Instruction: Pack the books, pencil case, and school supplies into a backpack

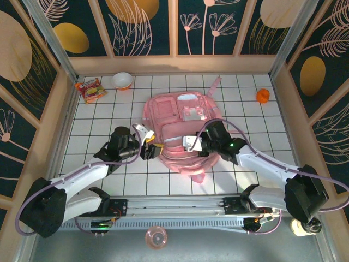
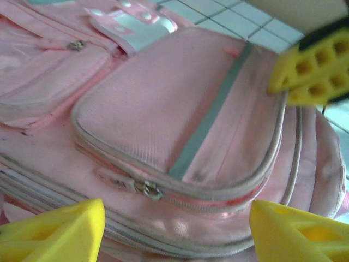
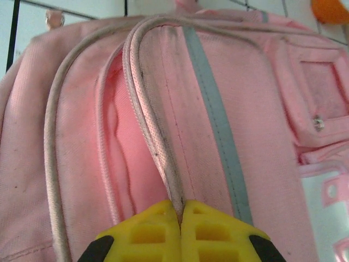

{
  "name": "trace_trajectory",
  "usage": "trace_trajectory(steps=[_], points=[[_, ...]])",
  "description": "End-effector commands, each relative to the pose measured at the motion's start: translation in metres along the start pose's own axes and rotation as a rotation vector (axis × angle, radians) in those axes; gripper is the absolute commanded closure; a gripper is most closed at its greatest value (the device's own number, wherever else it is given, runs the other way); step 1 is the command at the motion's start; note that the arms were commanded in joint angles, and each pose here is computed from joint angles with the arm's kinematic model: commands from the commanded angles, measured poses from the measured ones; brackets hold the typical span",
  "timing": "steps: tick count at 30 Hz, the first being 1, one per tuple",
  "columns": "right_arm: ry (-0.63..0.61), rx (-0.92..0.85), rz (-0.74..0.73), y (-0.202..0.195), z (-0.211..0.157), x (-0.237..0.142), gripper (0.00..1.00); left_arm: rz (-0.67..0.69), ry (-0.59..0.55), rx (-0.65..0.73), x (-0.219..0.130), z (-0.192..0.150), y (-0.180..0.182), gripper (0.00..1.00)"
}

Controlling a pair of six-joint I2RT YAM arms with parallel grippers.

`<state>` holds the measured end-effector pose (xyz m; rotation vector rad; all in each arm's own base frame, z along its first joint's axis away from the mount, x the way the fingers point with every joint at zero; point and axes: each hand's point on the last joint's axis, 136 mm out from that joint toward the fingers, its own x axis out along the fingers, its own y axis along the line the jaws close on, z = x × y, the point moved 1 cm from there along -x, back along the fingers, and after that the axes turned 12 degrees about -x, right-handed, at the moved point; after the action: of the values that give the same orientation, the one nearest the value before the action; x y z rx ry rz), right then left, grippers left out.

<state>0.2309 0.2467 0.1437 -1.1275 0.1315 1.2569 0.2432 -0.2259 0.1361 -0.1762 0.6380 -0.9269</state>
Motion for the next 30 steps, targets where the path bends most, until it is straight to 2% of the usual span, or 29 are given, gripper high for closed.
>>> trace_trajectory(steps=[1,7,10,12,17,20,22,25,30], points=[[-0.093,-0.016,-0.049,-0.026,0.020,-0.025,1.00,-0.099,0.080,0.172,0.000,-0.003,-0.008,0.30],[-0.107,-0.001,-0.009,-0.027,0.017,-0.030,1.00,-0.141,0.138,0.358,0.010,0.000,-0.002,0.27],[-0.108,-0.003,-0.004,-0.026,0.016,-0.028,1.00,-0.131,0.161,0.434,0.017,0.003,0.007,0.21],[-0.111,-0.002,-0.004,-0.026,0.016,-0.028,1.00,-0.132,0.175,0.468,0.022,0.005,0.011,0.18],[-0.117,-0.001,-0.014,-0.029,0.018,-0.028,1.00,-0.137,0.247,0.507,0.034,-0.001,0.022,0.17],[-0.125,0.007,-0.021,-0.030,0.019,-0.028,1.00,-0.156,0.252,0.507,0.038,0.000,0.022,0.17],[-0.126,0.026,-0.036,-0.034,0.019,-0.028,1.00,-0.222,0.264,0.493,0.037,-0.001,0.012,0.26],[-0.109,0.066,-0.053,-0.038,0.016,-0.026,1.00,-0.292,0.288,0.456,0.033,-0.007,0.001,0.45],[-0.103,0.082,-0.053,-0.039,0.014,-0.024,1.00,-0.310,0.299,0.410,0.028,-0.013,-0.004,0.75]])
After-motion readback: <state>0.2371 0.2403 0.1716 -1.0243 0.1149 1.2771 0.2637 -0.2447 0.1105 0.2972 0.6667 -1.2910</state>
